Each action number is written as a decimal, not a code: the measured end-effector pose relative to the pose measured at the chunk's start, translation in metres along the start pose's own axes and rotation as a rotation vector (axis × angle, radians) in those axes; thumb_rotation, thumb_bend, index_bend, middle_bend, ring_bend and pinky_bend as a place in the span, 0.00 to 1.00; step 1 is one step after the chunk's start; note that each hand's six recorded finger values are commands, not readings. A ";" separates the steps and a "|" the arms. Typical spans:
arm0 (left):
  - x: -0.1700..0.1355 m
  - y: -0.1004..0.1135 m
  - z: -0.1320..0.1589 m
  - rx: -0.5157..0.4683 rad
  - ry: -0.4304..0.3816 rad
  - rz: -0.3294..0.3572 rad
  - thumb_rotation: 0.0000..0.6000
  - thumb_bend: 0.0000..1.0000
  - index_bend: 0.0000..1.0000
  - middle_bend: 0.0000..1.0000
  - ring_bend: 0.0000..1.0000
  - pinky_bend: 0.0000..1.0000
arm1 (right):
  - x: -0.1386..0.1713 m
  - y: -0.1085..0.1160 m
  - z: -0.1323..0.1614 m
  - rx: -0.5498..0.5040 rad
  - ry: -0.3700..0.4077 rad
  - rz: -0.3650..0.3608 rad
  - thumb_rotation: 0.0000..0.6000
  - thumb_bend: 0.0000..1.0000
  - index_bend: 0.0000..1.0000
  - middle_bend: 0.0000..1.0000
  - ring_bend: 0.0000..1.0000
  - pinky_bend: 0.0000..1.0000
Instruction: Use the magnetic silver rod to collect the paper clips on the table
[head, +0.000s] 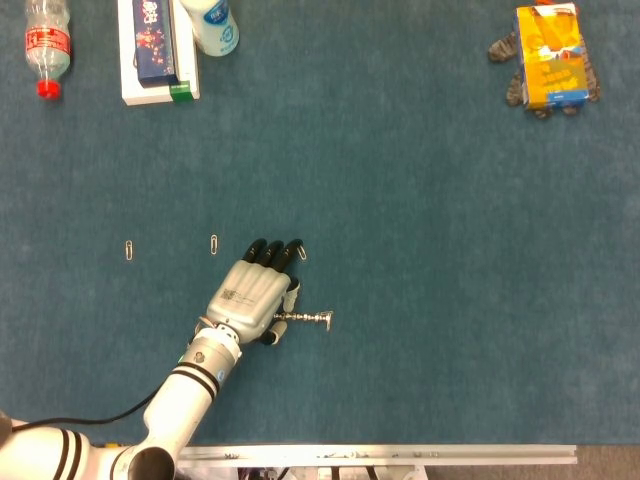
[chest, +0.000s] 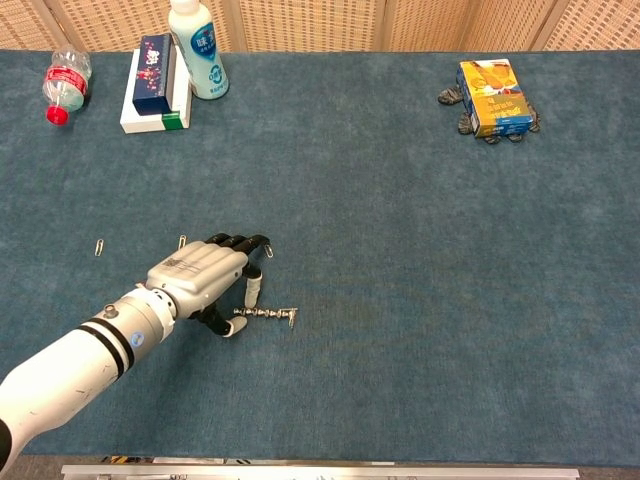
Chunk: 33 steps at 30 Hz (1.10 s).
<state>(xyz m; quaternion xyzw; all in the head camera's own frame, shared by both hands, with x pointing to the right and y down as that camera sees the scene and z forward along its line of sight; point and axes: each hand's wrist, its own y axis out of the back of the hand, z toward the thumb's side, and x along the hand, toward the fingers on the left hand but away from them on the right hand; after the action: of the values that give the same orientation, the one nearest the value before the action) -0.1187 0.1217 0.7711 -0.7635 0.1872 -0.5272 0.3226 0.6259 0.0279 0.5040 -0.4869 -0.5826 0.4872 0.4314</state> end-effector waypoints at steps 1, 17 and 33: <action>0.000 -0.001 0.000 0.001 0.001 -0.001 1.00 0.32 0.51 0.02 0.00 0.00 | 0.000 0.000 0.000 0.000 0.000 0.000 1.00 0.37 0.24 0.16 0.00 0.01; -0.001 0.001 0.001 -0.016 0.000 0.017 1.00 0.34 0.58 0.02 0.00 0.00 | 0.001 0.000 0.000 -0.001 0.000 -0.001 1.00 0.37 0.24 0.16 0.00 0.01; -0.020 0.015 0.002 -0.023 -0.014 0.054 1.00 0.35 0.61 0.03 0.00 0.00 | 0.003 0.001 0.001 -0.004 0.005 -0.005 1.00 0.37 0.24 0.16 0.00 0.01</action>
<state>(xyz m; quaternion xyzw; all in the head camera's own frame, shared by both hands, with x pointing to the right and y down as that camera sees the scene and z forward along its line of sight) -0.1234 0.1236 0.7468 -0.7656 0.2115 -0.5107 0.3292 0.6245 0.0306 0.5029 -0.4874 -0.5836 0.4838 0.4334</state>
